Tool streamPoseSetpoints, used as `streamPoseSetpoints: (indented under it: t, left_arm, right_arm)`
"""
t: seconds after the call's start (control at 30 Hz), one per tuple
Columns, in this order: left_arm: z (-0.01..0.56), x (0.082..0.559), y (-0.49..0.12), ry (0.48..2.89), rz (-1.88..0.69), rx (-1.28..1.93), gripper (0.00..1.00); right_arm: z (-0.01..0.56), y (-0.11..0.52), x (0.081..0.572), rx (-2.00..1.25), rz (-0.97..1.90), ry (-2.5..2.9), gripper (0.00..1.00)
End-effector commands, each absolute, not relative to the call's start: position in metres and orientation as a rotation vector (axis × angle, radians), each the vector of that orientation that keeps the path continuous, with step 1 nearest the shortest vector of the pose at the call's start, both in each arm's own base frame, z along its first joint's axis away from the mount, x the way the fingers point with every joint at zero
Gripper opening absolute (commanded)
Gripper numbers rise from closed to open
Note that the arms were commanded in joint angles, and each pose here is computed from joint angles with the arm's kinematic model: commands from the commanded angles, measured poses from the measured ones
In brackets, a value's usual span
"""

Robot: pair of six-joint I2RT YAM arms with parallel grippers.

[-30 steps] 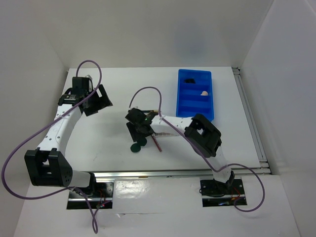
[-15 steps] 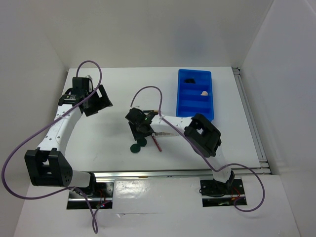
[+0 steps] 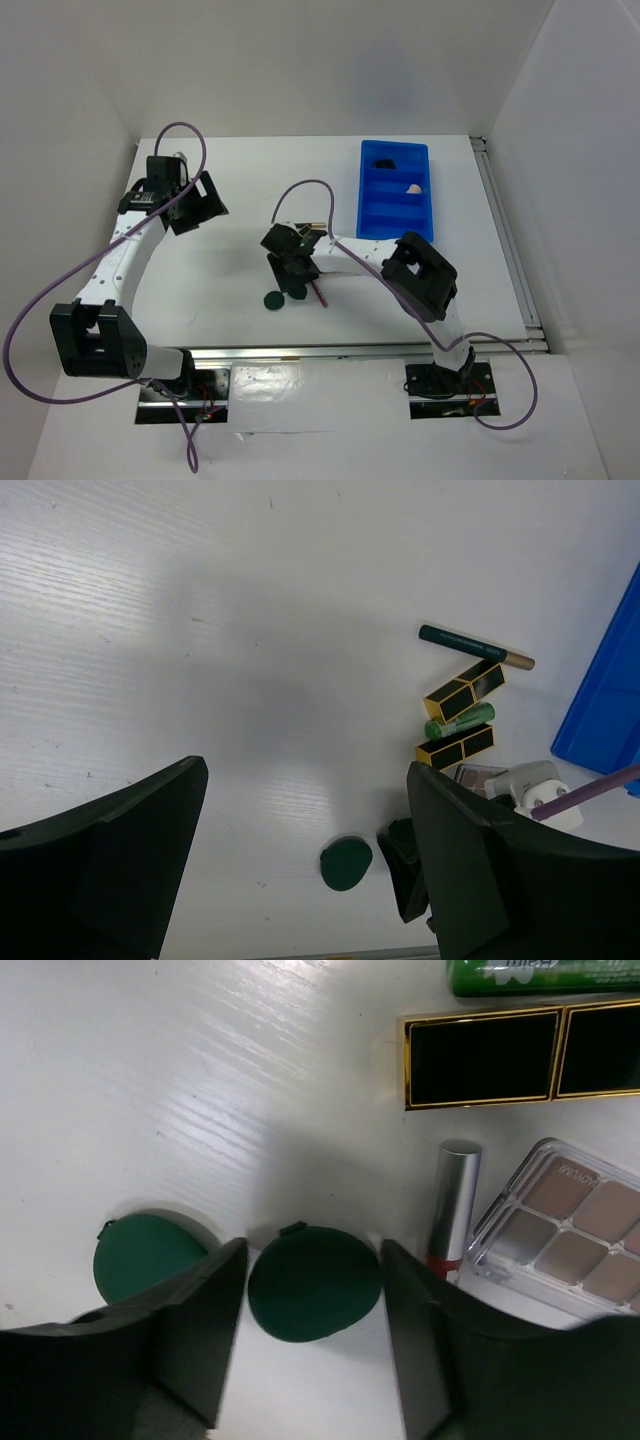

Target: Organize the makeup

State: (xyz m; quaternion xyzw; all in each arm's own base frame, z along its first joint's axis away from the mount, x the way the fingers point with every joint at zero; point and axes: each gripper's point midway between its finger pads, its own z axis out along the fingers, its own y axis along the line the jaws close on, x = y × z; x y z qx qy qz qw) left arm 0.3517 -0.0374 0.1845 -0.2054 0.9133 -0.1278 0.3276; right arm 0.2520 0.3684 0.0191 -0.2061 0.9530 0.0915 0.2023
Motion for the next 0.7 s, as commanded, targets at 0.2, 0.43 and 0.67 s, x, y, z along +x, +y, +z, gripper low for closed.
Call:
streamPoseSetpoints:
  t: [0.2, 0.43, 0.67]
  left_arm:
    - [0.195, 0.357, -0.04, 2.35, -0.363, -0.53, 0.95]
    - [0.195, 0.357, -0.04, 2.35, -0.363, -0.53, 0.95]
    - [0.201, 0.358, -0.038, 2.331, -0.356, -0.529, 0.95]
  right_arm:
    - [0.037, 0.37, 0.241, -0.566, 0.278, 2.65, 0.39]
    - [0.054, 0.369, 0.245, -0.549, 0.283, 2.618, 0.0]
    - [0.14, 0.366, 0.293, -0.482, 0.305, 2.397, 0.0]
